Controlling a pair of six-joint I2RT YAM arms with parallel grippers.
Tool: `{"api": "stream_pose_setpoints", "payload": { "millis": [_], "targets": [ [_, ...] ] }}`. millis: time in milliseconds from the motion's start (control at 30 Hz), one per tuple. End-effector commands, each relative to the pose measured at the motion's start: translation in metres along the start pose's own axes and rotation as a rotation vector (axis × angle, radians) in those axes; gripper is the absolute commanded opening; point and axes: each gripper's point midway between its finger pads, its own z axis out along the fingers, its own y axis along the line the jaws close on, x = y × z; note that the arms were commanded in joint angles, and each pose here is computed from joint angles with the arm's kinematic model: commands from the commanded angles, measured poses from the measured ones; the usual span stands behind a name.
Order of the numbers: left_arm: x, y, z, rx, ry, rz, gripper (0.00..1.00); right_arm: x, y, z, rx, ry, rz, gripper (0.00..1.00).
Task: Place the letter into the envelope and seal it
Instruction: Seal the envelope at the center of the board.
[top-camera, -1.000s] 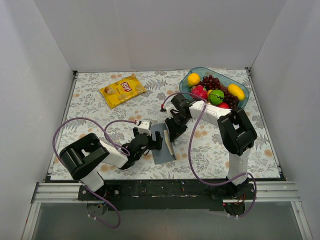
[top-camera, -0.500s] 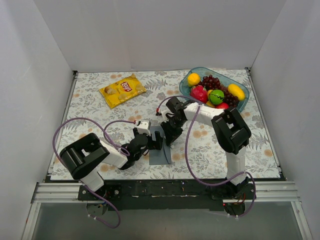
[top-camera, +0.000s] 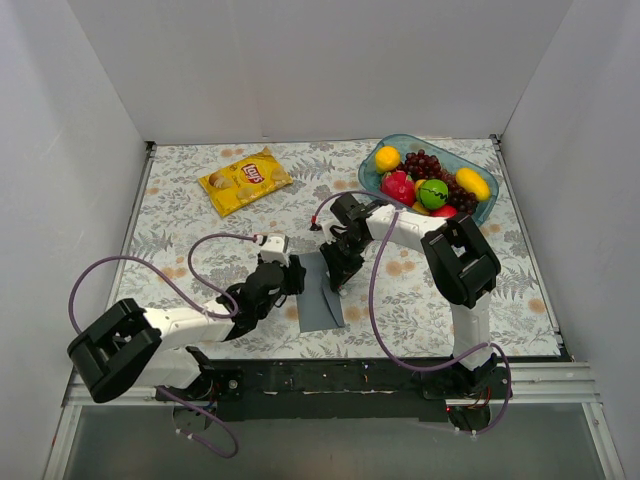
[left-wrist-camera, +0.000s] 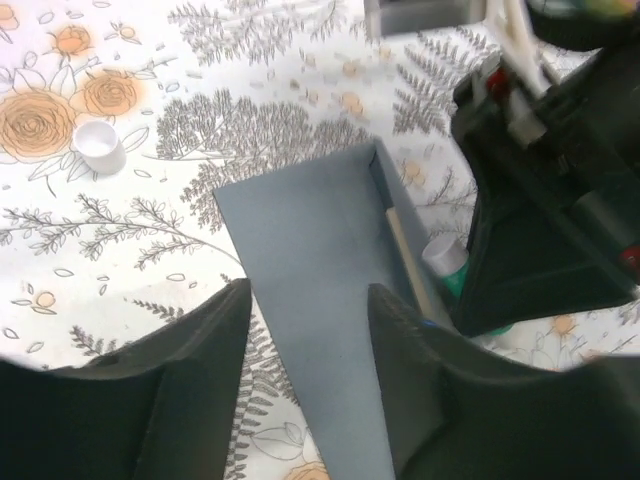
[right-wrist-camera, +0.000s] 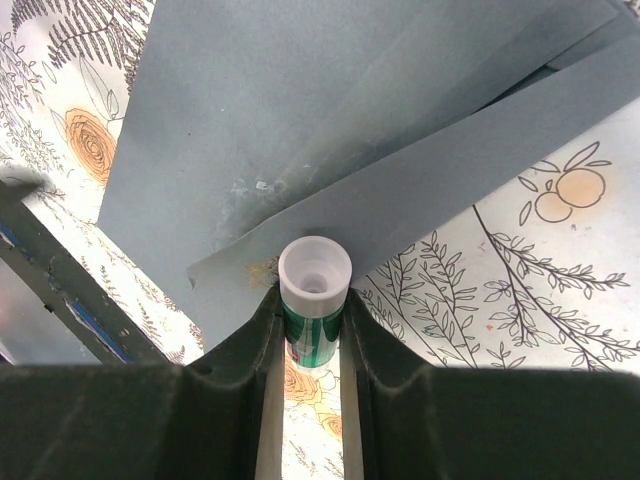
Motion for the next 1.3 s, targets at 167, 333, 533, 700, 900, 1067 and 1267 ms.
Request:
{"api": "stream_pose_setpoints", "payload": {
  "millis": [167,333,533,700,900,1067,1267],
  "targets": [
    [-0.042,-0.029,-0.003,0.118,-0.068,0.078,0.0,0.002,-0.013,0.013,0.048,0.027,-0.014,0.01],
    [-0.052,-0.078,-0.023,0.424,-0.128,0.118,0.0,0.003,-0.013,0.013,0.051,0.028,-0.012,0.01],
    [-0.038,-0.104,-0.027,0.582,-0.067,0.192,0.0,0.003,-0.014,0.014,0.051,0.028,-0.01,0.01],
    [-0.017,-0.101,-0.012,0.556,0.017,0.221,0.0,0.003,-0.013,0.014,0.051,0.027,-0.008,0.01],
    [0.004,-0.089,0.008,0.478,0.087,0.265,0.0,0.004,-0.014,0.015,0.052,0.031,-0.006,0.01],
    [0.019,-0.081,0.017,0.44,0.148,0.288,0.0,0.004,-0.014,0.015,0.052,0.031,-0.006,0.01],
    [0.032,-0.072,0.013,0.396,0.209,0.279,0.0,-0.002,-0.014,0.014,0.056,0.021,-0.011,0.01]
  ]
}}
